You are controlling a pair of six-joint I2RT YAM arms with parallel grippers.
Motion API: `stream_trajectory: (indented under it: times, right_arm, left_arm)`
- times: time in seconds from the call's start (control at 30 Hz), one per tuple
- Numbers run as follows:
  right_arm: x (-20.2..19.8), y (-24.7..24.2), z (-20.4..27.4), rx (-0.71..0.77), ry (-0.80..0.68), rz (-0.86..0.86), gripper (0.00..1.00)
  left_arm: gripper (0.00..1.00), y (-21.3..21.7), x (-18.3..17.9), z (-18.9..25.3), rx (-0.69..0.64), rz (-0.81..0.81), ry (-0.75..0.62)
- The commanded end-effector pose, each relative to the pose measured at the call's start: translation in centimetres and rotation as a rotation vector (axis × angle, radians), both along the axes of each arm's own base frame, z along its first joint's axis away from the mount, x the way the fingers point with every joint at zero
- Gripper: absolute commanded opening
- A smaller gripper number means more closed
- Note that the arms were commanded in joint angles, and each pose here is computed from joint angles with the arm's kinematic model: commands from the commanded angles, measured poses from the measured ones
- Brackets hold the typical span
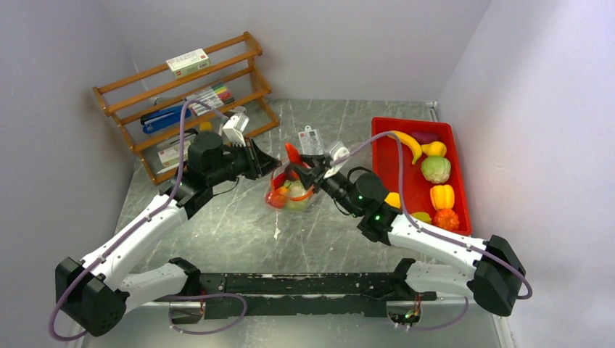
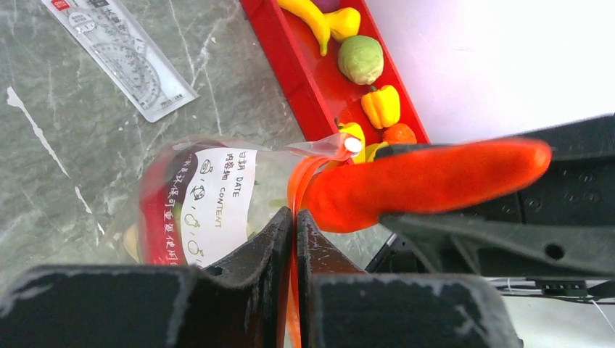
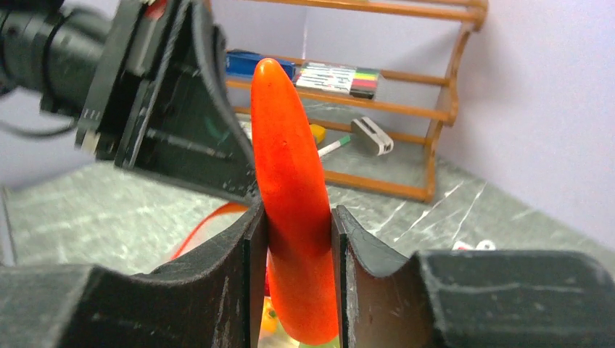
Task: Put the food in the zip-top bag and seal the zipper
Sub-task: Place the fake vegetable in the zipper food storage bag.
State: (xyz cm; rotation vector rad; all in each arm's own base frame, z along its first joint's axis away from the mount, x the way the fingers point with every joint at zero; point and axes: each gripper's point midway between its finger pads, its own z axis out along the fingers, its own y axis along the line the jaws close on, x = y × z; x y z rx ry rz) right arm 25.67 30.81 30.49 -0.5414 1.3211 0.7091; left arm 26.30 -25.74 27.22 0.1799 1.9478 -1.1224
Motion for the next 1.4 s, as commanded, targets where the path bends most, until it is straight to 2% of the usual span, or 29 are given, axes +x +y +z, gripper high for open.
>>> stream_trajectory:
  times: [0.0,0.17,0.4,0.57,0.83,1.0,1.17,1.37]
  right_arm:
    - [-2.2,1.1,2.4,-0.140,-0.359,0.125,0.17]
    - [-2.7,3.6,-0.9,-0.378,-0.435,0.277,0.17]
    - [-2.4,2.2,-4.6,-0.619,-0.572,0.310,0.17]
    - [-1.1,1.4,-7.9,-0.762,-0.477,0.341,0.15]
    - [0.4,0.0,-9.1,-0.818,-0.396,0.259,0.13]
    - [1.6,-0.6,-10.6,-0.911,-0.351,0.230,0.14]
    - [1.3,0.0,-9.9,-0.914,-0.334,0.272,0.23]
    - [0.6,0.3,-9.8,-0.917,-0.292,0.323,0.47]
  left_arm:
    - [0.07,-0.1,-0.4,1.8,-0.041,-0.017,-0.038]
    - [0.07,0.0,-0.5,1.9,-0.040,-0.019,-0.037]
    - [0.07,0.2,-0.6,2.0,-0.030,-0.020,-0.047]
    - [0.07,0.4,-0.6,2.0,-0.011,-0.018,-0.053]
    - [0.07,0.3,-0.7,1.6,0.000,-0.027,-0.054]
    - [0.07,-0.1,-0.6,1.7,-0.013,-0.049,-0.051]
    - [0.07,-0.4,-0.4,1.9,-0.013,-0.056,-0.048]
    - [0.07,-0.4,0.2,1.5,0.001,-0.038,-0.045]
